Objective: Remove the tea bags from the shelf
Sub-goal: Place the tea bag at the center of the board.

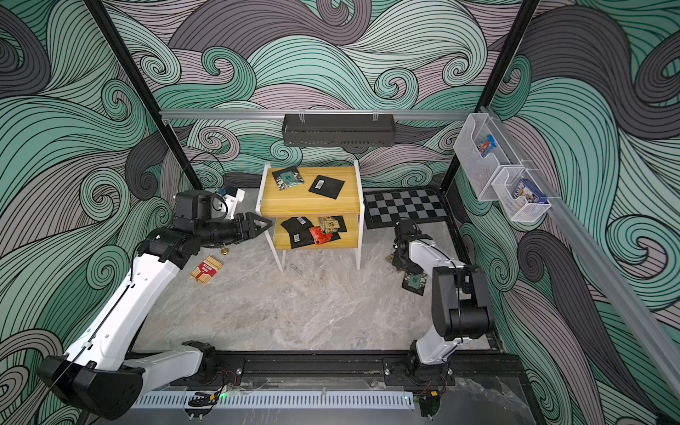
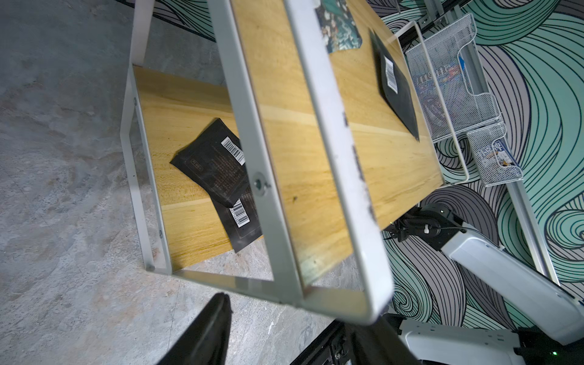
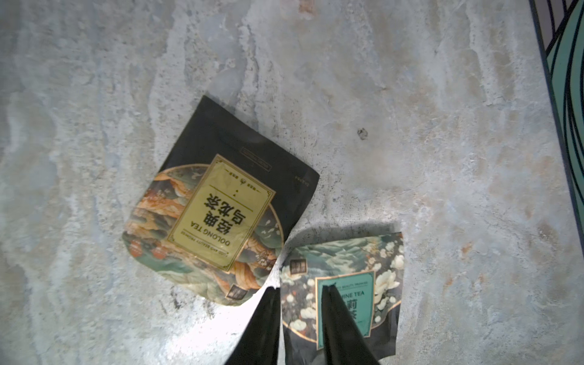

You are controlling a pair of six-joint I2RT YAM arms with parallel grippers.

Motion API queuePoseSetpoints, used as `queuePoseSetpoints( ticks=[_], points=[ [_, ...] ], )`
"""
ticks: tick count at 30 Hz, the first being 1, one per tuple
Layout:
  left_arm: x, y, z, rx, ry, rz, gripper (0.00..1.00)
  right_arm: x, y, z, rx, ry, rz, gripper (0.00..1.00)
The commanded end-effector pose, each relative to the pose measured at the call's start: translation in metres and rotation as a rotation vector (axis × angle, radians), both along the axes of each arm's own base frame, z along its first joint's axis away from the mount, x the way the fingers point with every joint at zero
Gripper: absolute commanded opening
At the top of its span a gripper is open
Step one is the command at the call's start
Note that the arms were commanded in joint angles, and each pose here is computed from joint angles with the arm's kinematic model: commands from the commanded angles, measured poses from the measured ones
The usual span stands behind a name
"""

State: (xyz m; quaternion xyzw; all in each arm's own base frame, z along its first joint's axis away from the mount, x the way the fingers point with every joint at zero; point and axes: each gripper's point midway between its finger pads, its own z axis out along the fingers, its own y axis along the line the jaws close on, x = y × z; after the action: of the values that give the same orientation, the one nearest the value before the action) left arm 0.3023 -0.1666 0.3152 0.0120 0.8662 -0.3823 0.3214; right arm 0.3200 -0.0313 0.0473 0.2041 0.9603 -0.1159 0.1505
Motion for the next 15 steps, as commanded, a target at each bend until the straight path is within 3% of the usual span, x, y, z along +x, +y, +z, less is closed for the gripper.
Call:
queuePoseSetpoints(
  ticks=[1,15],
  points=[
    [0.000,-0.002,0.009,0.009,-0.042,-0.018,0.61,0.014,0.008,0.024,0.029,-0.077,0.024,0.33],
    [0.002,0.000,0.022,0.010,-0.059,-0.005,0.60,0.021,0.030,0.103,0.155,-0.292,0.089,0.43]
  ],
)
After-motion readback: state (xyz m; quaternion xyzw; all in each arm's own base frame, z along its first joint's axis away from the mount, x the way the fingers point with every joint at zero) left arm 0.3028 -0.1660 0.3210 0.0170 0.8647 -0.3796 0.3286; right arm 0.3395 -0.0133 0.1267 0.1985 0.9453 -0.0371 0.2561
